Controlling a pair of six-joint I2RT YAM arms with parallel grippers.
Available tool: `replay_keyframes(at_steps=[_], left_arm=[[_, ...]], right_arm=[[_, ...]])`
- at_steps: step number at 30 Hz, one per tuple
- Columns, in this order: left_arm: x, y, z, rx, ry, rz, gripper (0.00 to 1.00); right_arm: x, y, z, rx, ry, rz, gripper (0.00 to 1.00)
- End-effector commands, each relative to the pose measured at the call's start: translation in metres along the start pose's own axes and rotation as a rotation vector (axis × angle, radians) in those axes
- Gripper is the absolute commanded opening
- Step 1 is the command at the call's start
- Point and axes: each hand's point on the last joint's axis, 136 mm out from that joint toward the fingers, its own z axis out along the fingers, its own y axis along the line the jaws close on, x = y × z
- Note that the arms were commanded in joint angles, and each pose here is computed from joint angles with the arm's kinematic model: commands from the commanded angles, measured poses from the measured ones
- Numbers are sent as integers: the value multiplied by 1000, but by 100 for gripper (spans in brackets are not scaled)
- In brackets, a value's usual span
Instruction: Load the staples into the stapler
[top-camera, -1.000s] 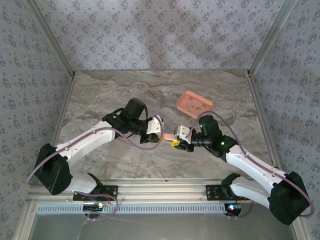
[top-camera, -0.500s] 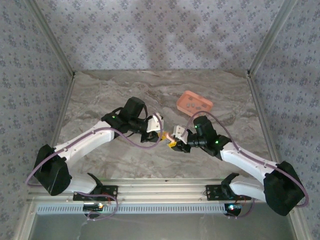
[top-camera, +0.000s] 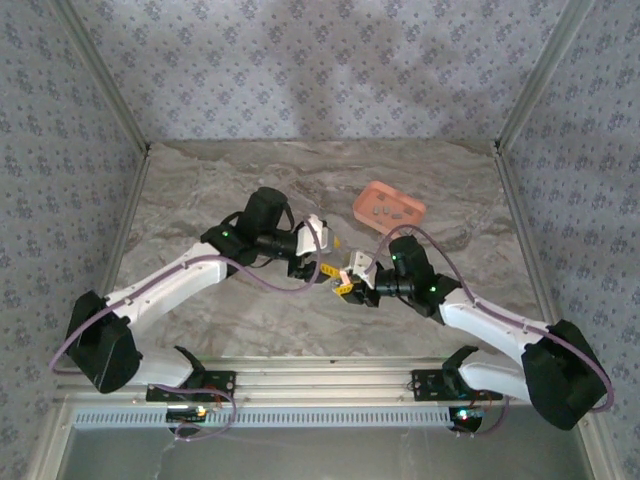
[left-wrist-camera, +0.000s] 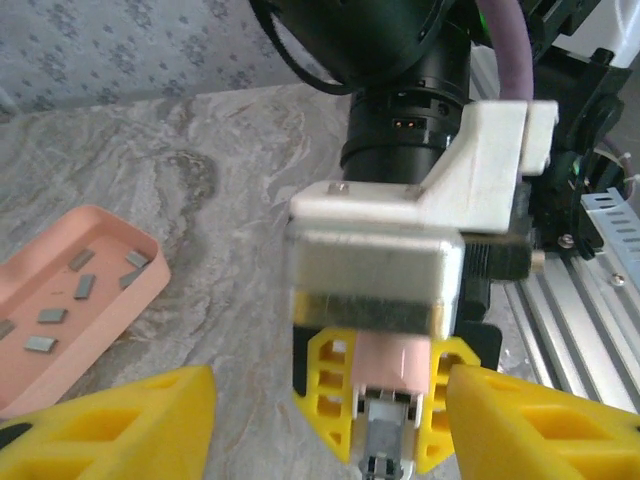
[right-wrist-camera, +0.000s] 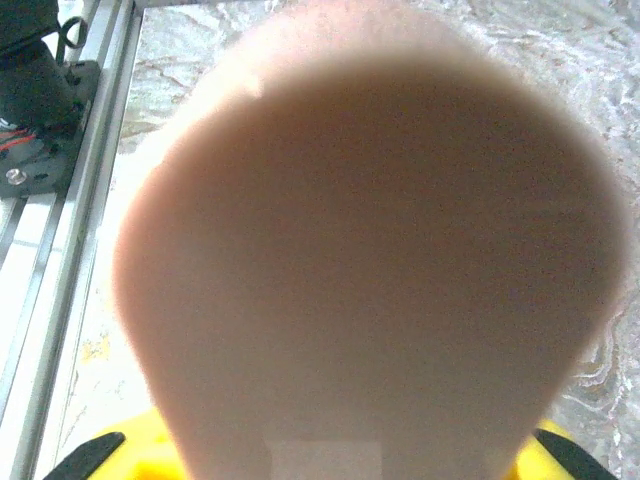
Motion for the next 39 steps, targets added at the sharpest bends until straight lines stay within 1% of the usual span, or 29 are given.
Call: replay_keyframes(at_steps=[1,8,24,28,33,35,39], left_arm=[[-9,-6,-12,-8,-59,15,64],[3,-10,-6,5,-60,-26,65],[-7,-16,25,93,-108,-44,64],[-11,-20,29,133,-124,-48,61],[-12,-20,32,147,-126,-51,57],[-14,-20,33,147,-131,-48,52],[-18,-21,31,150,-143,-39,44]], right_arm=[[-19,-1,-7,-3,-92,-8,15],[-27,0,-9,-16,-130,-21,15],[-32,1,-9,-28,-151,-31,15],[-32,0,-10,-25,-152,-32,16],[-32,0,-9,-24,-152,-32,16],[-32,0,-9,-24,-152,-32,16],[-31,-1,-9,-24,-148,-29,16]])
